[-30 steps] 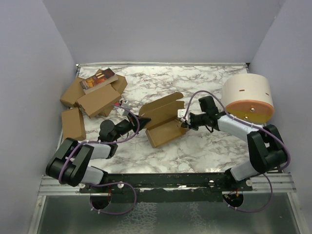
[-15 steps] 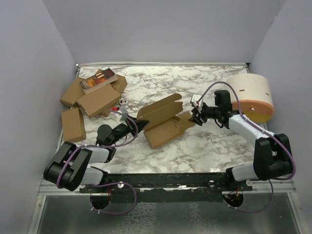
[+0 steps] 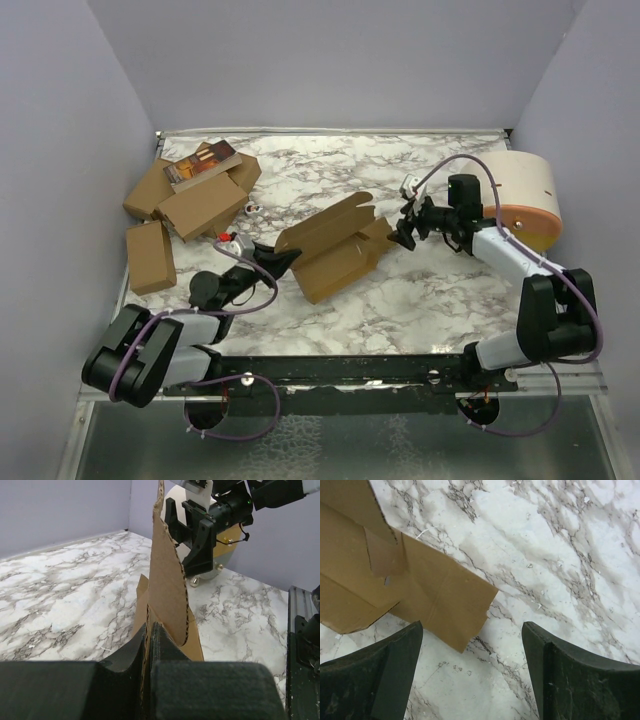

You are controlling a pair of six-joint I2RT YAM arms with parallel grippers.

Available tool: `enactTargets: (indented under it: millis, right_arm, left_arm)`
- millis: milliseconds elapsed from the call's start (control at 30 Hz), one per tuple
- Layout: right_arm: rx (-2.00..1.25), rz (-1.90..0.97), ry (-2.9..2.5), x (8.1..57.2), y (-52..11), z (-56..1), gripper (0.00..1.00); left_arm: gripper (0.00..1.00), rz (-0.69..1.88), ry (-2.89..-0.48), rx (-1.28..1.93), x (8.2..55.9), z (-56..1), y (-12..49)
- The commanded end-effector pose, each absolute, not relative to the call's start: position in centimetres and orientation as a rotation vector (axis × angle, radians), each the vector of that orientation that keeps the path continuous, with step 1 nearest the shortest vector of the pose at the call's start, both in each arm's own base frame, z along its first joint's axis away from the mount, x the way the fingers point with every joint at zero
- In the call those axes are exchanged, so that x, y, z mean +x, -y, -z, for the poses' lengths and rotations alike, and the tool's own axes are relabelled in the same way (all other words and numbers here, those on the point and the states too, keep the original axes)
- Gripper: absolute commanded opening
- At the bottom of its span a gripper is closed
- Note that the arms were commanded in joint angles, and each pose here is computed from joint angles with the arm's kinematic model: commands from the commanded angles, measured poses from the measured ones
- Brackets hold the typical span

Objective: Fold the paper box

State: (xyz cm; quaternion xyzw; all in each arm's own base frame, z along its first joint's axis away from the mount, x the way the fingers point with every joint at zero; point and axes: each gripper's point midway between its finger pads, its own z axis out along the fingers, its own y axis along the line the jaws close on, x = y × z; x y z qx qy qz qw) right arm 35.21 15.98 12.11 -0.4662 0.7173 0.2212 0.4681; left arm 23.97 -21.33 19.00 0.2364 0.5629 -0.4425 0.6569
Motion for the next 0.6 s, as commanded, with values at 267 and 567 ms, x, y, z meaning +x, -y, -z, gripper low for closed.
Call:
enactTargets:
  millis: [267,567]
  right_arm:
    - [-1.301,-0.837,-1.608,35.6,-17.9,-16.6,0.82]
    - [-1.212,-0.938,-1.641,35.2,-17.5,-17.2,0.81]
  left_arm:
    - [0.00,0.974,-1.074,0.661,21.4,-23.0,22.0]
    - [0.00,0.907,-1.075,0.696,21.2,-23.6,22.3]
